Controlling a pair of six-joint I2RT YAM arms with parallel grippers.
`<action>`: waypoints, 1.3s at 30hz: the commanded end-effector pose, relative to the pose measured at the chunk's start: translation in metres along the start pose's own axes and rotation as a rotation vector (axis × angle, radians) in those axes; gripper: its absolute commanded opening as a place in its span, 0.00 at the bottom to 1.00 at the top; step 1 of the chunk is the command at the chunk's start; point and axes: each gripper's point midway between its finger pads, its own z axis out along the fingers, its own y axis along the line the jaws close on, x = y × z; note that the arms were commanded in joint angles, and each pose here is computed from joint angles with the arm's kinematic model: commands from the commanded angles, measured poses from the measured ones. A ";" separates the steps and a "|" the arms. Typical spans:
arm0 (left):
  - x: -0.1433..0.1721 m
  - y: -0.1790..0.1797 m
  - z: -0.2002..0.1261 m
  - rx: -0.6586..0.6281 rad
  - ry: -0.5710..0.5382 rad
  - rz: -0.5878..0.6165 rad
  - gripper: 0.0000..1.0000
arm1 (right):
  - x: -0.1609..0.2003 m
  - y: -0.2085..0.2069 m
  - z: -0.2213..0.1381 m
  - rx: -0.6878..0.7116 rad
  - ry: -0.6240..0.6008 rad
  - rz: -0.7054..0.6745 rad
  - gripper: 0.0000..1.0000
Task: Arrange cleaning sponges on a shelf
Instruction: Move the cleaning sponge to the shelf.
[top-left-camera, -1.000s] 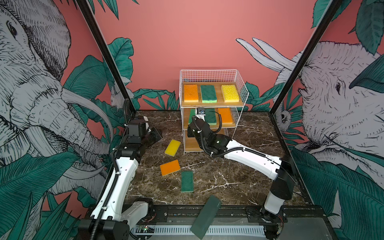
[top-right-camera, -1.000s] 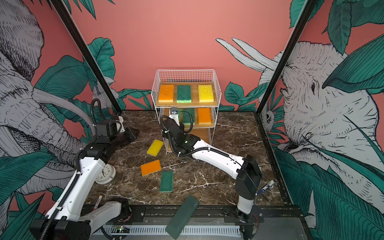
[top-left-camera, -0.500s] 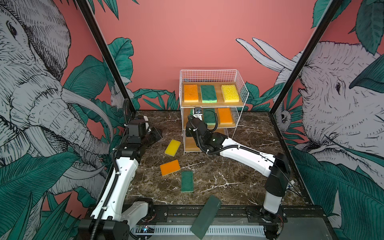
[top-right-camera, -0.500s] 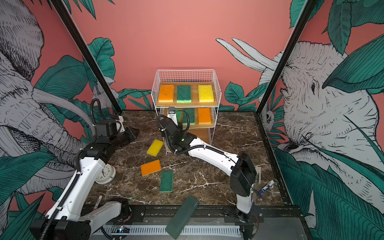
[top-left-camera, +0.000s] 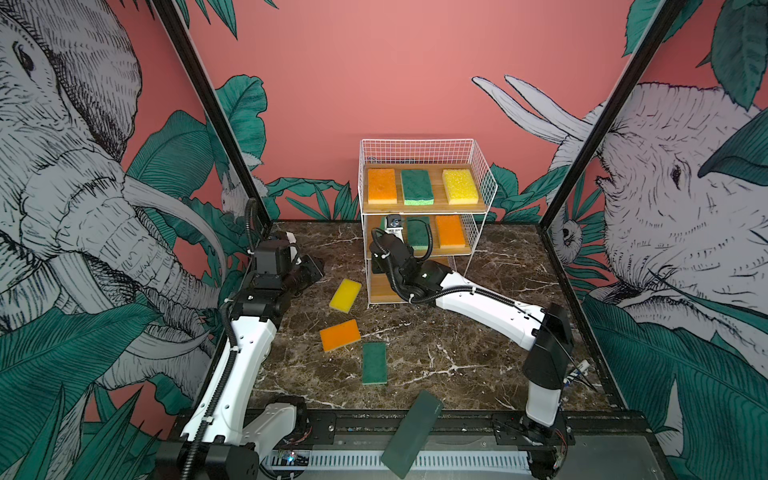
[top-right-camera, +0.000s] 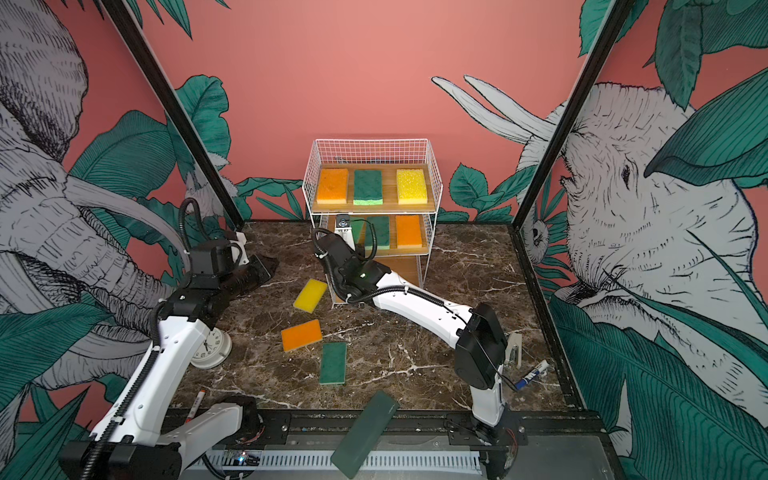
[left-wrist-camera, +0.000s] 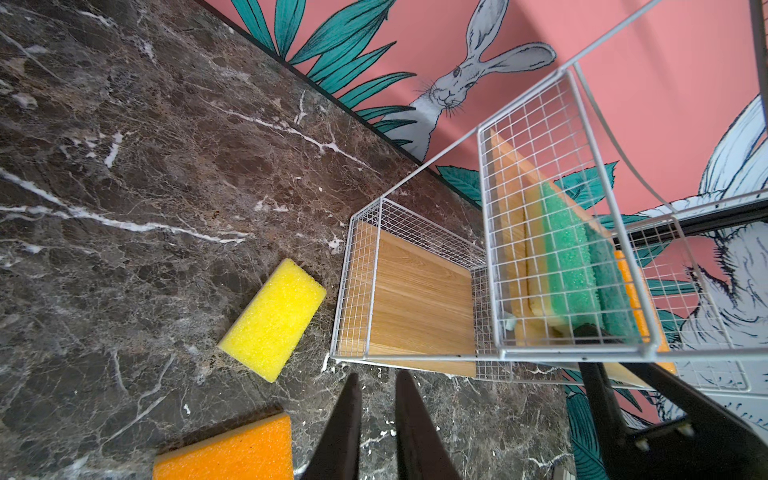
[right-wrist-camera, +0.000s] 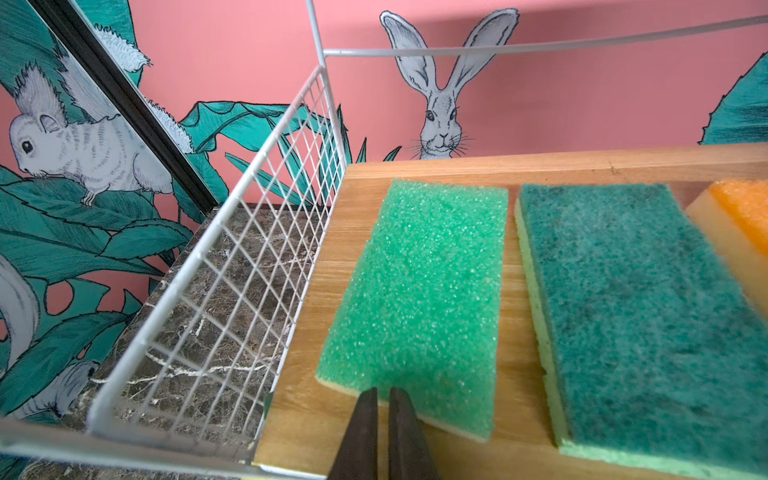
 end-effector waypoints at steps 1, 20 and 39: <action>-0.004 -0.004 -0.007 0.020 -0.029 0.010 0.18 | -0.003 -0.002 0.001 0.006 0.006 0.005 0.11; -0.005 -0.004 -0.006 0.030 -0.043 0.007 0.18 | -0.013 -0.008 -0.021 -0.028 -0.005 -0.096 0.07; -0.001 -0.003 -0.003 0.047 -0.045 -0.013 0.18 | -0.031 0.006 -0.024 -0.092 -0.144 -0.066 0.09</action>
